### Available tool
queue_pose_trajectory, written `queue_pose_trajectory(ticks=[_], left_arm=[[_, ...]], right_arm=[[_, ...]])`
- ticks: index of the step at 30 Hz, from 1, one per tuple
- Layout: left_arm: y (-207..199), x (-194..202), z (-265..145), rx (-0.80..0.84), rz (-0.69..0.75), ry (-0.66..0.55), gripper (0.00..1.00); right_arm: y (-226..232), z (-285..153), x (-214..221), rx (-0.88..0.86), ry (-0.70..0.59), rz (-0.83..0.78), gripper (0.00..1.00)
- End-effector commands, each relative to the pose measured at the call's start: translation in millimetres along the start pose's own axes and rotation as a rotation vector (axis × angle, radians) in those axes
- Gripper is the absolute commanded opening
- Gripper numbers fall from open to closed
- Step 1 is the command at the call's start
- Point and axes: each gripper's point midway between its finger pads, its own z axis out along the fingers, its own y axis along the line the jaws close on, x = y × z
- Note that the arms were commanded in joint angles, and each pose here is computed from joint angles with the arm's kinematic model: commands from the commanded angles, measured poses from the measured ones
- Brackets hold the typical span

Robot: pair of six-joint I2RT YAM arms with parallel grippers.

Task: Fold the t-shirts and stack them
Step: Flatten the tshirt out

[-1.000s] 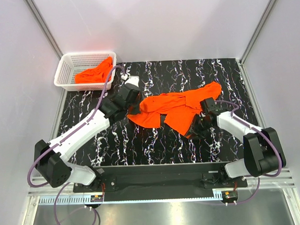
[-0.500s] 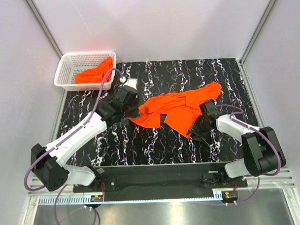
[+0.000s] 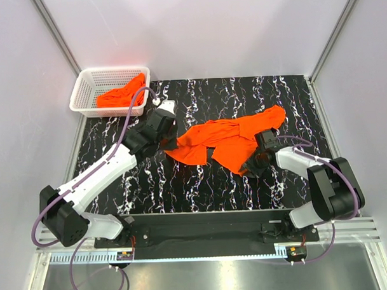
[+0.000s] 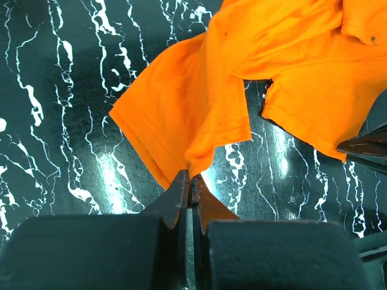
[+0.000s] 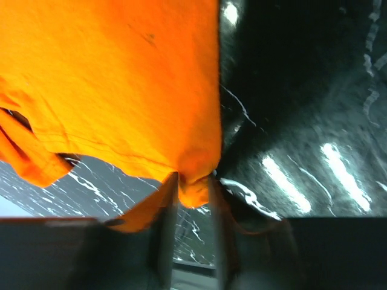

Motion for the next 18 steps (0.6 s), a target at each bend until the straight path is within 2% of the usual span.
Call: queue_pose_trajectory(ticks=[1, 4, 7, 12, 18], left_arm=[[-5.7, -21.6, -8.6, 0.036, -0.004, -0.056, 0.00], [-2.3, -21.7, -9.2, 0.030, -0.006, -0.058, 0.00], [0.6, -21.0, -10.5, 0.026, -0.009, -0.061, 0.00], [4.6, -2.4, -6.3, 0.028, -0.023, -0.019, 0.00], [6.7, 55.4, -6.4, 0.085, -0.086, 0.104, 0.00]], right_arm=[[0.5, 10.9, -4.7, 0.014, -0.022, 0.022, 0.26], [11.0, 1.0, -14.2, -0.018, -0.071, -0.011, 0.00], [21.6, -26.8, -29.0, -0.032, -0.146, -0.050, 0.00], [1.7, -90.7, -45.3, 0.053, -0.271, -0.110, 0.00], [-28.1, -174.1, -54.9, 0.071, -0.419, -0.088, 0.00]])
